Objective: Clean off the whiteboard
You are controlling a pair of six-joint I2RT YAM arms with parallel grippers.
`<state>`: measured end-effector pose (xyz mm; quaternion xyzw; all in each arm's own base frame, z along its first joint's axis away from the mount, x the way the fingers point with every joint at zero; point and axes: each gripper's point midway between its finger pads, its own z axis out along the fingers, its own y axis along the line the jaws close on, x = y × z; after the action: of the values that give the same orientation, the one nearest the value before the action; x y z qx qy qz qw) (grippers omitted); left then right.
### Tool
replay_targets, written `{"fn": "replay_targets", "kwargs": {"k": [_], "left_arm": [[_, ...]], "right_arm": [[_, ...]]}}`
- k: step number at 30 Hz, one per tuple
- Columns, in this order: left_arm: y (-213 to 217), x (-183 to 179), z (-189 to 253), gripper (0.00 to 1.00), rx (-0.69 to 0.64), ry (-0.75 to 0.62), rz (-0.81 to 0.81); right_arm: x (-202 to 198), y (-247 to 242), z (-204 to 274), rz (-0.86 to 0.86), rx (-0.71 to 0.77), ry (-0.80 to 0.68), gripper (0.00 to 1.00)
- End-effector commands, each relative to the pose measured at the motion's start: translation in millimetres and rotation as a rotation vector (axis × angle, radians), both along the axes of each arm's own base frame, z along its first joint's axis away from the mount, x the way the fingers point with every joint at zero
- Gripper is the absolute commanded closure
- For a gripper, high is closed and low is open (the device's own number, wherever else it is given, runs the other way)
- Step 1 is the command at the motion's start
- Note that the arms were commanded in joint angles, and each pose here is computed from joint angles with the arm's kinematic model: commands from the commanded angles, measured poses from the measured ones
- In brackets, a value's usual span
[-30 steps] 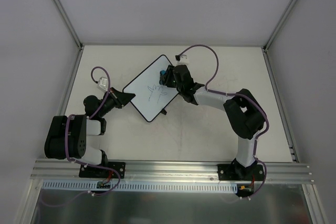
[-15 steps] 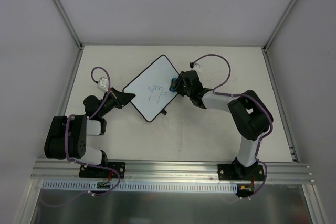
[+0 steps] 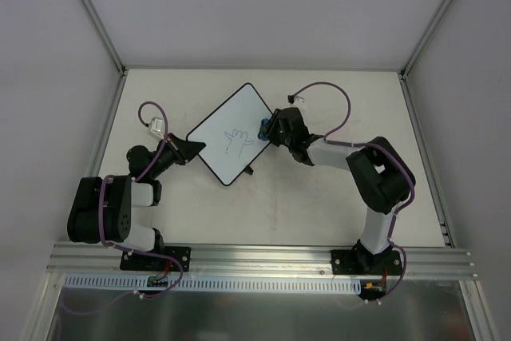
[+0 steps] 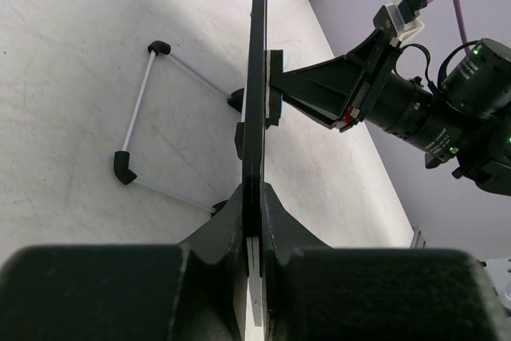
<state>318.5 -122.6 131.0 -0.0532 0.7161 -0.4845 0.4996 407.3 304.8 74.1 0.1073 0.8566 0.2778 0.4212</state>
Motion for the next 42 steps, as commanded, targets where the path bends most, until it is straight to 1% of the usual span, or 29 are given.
{"fn": "replay_targets", "kwargs": {"k": [1,10,16,19,20,22,29,34,36,38,39,40,42], "left_arm": [[-3,1,59,1.0,0.089,-0.39,-0.022],[-3,2,59,1.0,0.087,-0.388,-0.022],[-4,2,58,1.0,0.087,-0.385,-0.027],[-4,2,58,1.0,0.086,-0.382,-0.027],[-3,2,58,1.0,0.086,-0.382,-0.027],[-4,2,58,1.0,0.086,-0.384,-0.029],[-3,1,58,1.0,0.088,-0.383,-0.029],[-3,2,58,1.0,0.086,-0.381,-0.027],[-4,1,58,1.0,0.086,-0.382,-0.029],[-4,1,58,1.0,0.086,-0.384,-0.027],[-3,1,58,1.0,0.086,-0.384,-0.026],[-4,1,58,1.0,0.086,-0.382,-0.027],[-3,1,58,1.0,0.085,-0.383,-0.027]], "right_arm": [[-24,31,-6,0.125,-0.079,0.002,1.0],[-46,84,26,0.312,-0.168,-0.154,1.0],[-68,120,36,0.432,-0.223,-0.229,1.0],[-79,138,39,0.487,-0.273,-0.27,1.0],[-82,146,40,0.516,-0.31,-0.292,1.0],[-89,151,37,0.543,-0.337,-0.301,1.0],[-92,159,38,0.552,-0.357,-0.312,1.0],[-90,156,35,0.531,-0.329,-0.283,1.0],[-86,151,33,0.518,-0.295,-0.256,1.0],[-81,140,28,0.462,-0.197,-0.205,1.0],[-76,137,28,0.456,-0.194,-0.202,1.0],[-72,134,32,0.423,-0.145,-0.192,1.0],[-65,114,21,0.37,-0.128,-0.154,1.0]]}}
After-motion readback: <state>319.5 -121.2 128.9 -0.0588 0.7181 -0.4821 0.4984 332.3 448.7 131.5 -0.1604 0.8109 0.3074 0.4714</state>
